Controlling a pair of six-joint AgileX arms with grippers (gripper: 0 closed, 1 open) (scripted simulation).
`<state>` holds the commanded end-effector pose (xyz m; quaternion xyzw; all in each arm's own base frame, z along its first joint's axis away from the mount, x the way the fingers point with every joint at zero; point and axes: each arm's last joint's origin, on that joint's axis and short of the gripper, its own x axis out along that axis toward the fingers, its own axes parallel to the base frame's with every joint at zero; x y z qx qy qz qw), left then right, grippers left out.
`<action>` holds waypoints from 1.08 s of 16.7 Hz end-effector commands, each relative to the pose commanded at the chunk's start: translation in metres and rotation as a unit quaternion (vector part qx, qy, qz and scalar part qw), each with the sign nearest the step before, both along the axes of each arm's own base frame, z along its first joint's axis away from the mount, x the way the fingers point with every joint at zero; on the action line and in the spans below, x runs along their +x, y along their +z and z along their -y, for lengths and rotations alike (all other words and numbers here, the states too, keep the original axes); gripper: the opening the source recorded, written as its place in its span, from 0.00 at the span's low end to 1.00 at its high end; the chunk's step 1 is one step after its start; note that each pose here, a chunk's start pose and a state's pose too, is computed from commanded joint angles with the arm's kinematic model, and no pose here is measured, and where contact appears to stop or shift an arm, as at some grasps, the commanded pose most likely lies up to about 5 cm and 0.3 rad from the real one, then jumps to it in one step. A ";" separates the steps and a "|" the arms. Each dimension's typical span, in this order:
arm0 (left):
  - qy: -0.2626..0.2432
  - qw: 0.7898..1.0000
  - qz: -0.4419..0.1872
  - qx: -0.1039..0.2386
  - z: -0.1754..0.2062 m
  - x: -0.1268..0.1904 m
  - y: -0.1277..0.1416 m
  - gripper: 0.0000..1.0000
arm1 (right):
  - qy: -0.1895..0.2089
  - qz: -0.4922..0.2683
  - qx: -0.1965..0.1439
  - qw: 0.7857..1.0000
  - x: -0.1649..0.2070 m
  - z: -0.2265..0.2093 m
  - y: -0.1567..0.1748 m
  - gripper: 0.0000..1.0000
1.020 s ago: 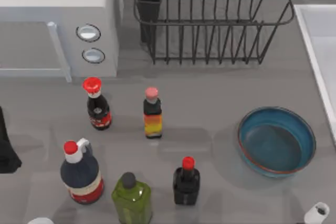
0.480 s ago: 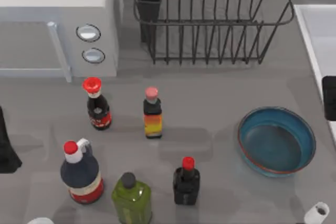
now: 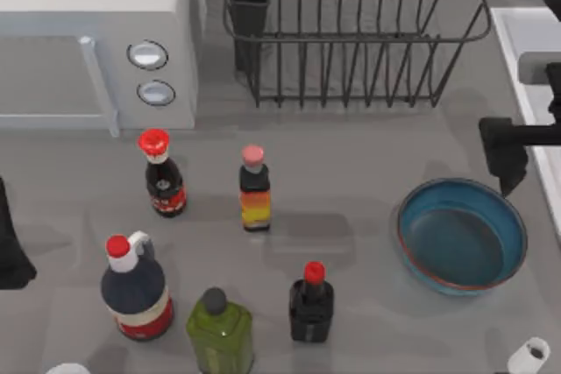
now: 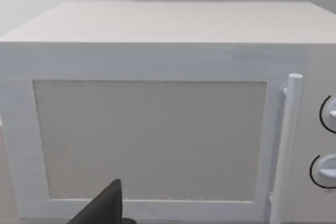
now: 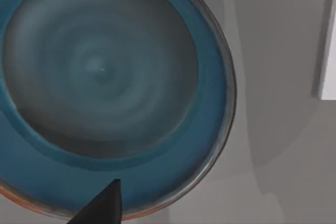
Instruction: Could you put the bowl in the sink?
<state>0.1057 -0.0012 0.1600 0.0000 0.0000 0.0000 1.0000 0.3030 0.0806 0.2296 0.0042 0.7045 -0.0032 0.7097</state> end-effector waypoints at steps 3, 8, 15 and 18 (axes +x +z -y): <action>0.000 1.000 0.000 0.000 0.000 0.000 0.000 1.00 | 0.000 -0.004 -0.001 1.000 0.002 -0.001 -0.001 1.00; 0.000 1.000 0.000 0.000 0.000 0.000 0.000 1.00 | 0.000 -0.005 -0.001 1.000 0.002 0.000 -0.012 1.00; 0.000 1.000 0.000 0.000 0.000 0.000 0.000 1.00 | 0.000 -0.001 0.000 1.000 0.004 -0.001 -0.089 1.00; 0.000 1.000 0.000 0.000 0.000 0.000 0.000 1.00 | 0.000 -0.004 -0.001 1.000 0.002 -0.001 -0.101 1.00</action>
